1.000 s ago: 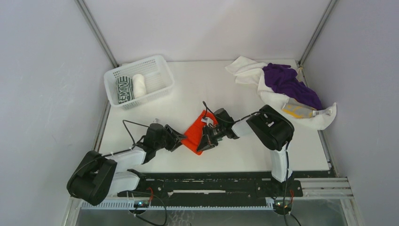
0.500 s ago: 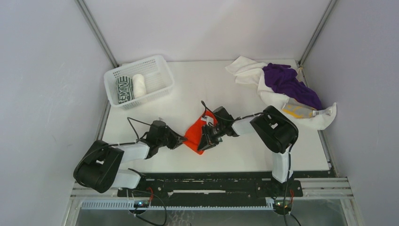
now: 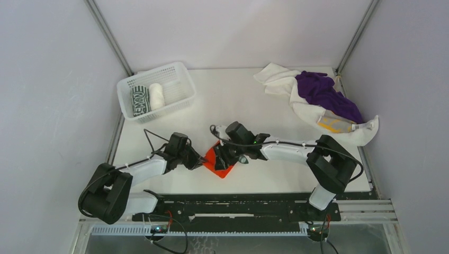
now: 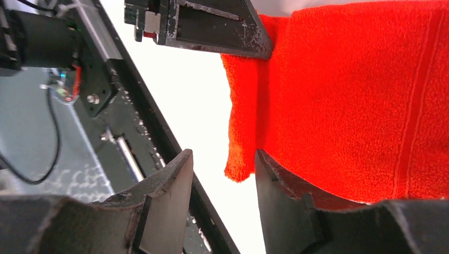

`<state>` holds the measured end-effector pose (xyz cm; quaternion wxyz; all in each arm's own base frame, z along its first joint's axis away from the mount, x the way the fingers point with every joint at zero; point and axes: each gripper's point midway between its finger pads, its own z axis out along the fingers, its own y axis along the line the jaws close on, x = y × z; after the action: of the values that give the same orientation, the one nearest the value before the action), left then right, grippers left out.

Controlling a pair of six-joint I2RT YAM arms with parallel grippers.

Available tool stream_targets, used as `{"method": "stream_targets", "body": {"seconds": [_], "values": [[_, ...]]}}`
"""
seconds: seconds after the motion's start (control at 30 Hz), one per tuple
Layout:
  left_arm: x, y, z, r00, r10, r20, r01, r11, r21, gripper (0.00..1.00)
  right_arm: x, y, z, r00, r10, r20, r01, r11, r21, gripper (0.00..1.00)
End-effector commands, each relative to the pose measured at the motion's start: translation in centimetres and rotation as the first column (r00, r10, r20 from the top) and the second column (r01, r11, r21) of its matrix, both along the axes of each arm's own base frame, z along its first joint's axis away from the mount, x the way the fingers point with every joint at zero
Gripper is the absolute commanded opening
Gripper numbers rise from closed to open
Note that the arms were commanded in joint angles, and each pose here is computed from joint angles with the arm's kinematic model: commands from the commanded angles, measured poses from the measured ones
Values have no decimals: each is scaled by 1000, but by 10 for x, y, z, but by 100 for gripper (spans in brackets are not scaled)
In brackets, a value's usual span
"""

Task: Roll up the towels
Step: Roll the towel at the center of the board.

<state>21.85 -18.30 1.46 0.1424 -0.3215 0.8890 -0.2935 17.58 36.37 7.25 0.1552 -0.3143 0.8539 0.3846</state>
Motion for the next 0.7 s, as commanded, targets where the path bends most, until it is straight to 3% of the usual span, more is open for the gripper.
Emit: {"method": "stream_targets", "body": {"seconds": [0.0,0.5,0.67], "values": [[-40,32,-28,986,-9,-164,38,984,174,0,12,5,4,971,22,240,6,993,-116,46],[-36,34,-21,984,-3,-181,40,979,201,0,-7,28,-24,919,141,367,-6,938,-346,42],[-35,33,-21,983,-5,-181,43,978,203,1,-13,29,-28,919,149,364,-4,929,-370,31]]}}
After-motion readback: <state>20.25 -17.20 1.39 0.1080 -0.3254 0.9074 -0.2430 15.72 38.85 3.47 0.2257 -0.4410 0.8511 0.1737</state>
